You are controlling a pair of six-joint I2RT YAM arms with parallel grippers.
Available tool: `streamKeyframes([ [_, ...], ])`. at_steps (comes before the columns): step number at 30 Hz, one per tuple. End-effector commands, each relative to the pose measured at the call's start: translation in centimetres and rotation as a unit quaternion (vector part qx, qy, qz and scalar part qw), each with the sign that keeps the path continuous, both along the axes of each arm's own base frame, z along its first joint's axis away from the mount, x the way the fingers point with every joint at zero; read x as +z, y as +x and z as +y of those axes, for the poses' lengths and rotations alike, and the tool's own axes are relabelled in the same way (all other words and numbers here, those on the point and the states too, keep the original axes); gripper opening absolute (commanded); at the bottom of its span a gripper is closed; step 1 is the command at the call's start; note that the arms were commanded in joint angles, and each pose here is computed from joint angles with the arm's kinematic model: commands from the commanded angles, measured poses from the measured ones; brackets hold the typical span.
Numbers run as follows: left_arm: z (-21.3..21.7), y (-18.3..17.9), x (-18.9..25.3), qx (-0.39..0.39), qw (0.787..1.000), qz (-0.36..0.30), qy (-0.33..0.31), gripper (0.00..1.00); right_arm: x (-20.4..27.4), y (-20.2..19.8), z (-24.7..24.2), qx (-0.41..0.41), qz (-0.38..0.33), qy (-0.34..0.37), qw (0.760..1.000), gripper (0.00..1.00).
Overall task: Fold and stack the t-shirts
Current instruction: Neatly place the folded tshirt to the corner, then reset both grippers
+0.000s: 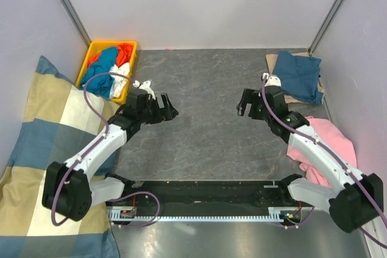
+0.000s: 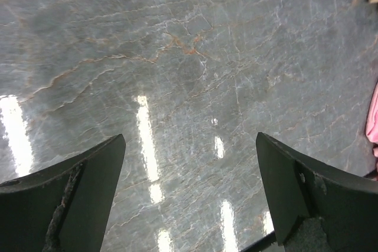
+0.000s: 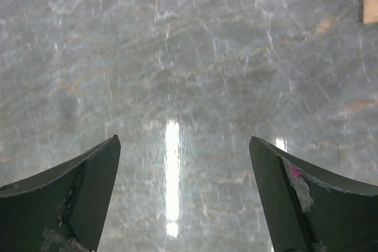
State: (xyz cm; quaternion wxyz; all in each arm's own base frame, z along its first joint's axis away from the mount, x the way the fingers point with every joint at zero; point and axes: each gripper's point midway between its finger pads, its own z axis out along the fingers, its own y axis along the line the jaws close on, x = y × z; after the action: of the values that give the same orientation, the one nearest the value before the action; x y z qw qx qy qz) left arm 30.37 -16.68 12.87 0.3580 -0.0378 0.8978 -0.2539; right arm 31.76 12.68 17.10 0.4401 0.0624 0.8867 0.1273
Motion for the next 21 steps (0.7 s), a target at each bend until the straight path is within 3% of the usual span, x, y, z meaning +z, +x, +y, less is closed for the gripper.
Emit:
streamKeyframes([
  [1,1.8,-0.4,1.0,0.039,0.998,-0.048,0.010,1.00,-1.0,-2.4,-0.5,-0.012,-0.007,-0.004,1.000,0.98],
  [9,4.8,-3.3,0.3,0.094,0.992,-0.081,0.016,1.00,-1.2,-6.0,-0.9,0.008,-0.031,-0.001,0.999,0.98],
  [21,6.9,-4.7,0.3,0.130,0.986,-0.105,0.028,1.00,-2.2,-6.8,-1.7,0.013,-0.028,-0.020,0.999,0.98],
])
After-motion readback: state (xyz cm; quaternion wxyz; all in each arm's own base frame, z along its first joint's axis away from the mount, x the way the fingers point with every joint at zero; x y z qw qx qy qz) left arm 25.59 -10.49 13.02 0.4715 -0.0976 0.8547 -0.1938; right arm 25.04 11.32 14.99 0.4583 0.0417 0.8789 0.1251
